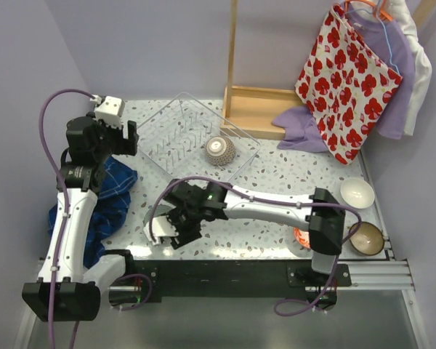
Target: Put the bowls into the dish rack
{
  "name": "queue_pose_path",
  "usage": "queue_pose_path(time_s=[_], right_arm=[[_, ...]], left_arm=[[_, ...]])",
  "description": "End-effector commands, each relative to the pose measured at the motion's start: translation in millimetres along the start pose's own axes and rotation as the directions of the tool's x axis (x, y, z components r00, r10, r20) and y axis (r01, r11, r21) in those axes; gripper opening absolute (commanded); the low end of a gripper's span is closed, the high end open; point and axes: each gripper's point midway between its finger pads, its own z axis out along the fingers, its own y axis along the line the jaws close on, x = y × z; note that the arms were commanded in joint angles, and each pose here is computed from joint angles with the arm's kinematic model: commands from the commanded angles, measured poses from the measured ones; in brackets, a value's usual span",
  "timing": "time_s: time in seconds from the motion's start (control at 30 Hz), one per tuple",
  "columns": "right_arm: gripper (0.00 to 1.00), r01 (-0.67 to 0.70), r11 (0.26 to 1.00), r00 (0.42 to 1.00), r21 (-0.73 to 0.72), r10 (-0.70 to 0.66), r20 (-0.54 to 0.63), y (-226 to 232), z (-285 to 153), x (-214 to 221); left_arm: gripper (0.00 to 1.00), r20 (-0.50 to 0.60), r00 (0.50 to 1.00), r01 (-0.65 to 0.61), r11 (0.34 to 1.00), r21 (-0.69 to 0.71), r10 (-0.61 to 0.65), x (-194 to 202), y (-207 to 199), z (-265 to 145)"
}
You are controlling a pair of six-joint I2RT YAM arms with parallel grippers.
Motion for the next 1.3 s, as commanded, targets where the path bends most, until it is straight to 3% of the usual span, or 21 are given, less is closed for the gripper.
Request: queue_pose_path(time_s=[0.0,0.37,0.7,0.8,0.97,1.13,1.27], right_arm=[[0.56,0.076,0.994,0.997,0.082,-0.075,-0.015,-24.2,23.7,-21.8],[0.52,0.062,0.995,0.994,0.081,-0.054,-0.091,-28.7,73.6,-14.7],[0.34,0.051,0.993,0.985,0.108,-0.032,-0.169,-24.5,86.5,5.0],[0.21,0.055,0.990,0.983,0.130,-0.032,-0.179,-24.6,83.8,5.0],[0.00,0.089,0.983,0.986,0.158,-0.065,-0.153,-24.9,55.7,-13.4],[0.00,0.037,0.993,0.994,0.113,-0.025,-0.106,-15.5,16.0,-42.9],[0.00,-0.017,0.992,1.000,0.128,0.013,0.028,-21.1,-36.5,-96.9]], left_arm=[[0.82,0.043,0.999,0.033,0.999,-0.041,-0.031,-11.7,11.1,-12.8],[0.82,0.074,0.997,0.001,0.999,-0.047,0.003,-22.8,10.7,-26.2],[0.81,0.076,0.997,0.002,1.000,-0.027,0.000,-20.1,5.8,-27.4],[0.81,0.078,0.997,0.001,1.000,-0.020,0.001,-20.6,4.4,-28.3],[0.80,0.093,0.996,-0.003,1.000,-0.021,0.005,-23.3,3.9,-32.8],[0.80,0.120,0.993,-0.013,0.999,-0.035,0.017,-29.1,5.6,-39.5],[0.78,0.175,0.984,-0.014,0.996,-0.083,0.028,-49.4,14.0,-47.7]])
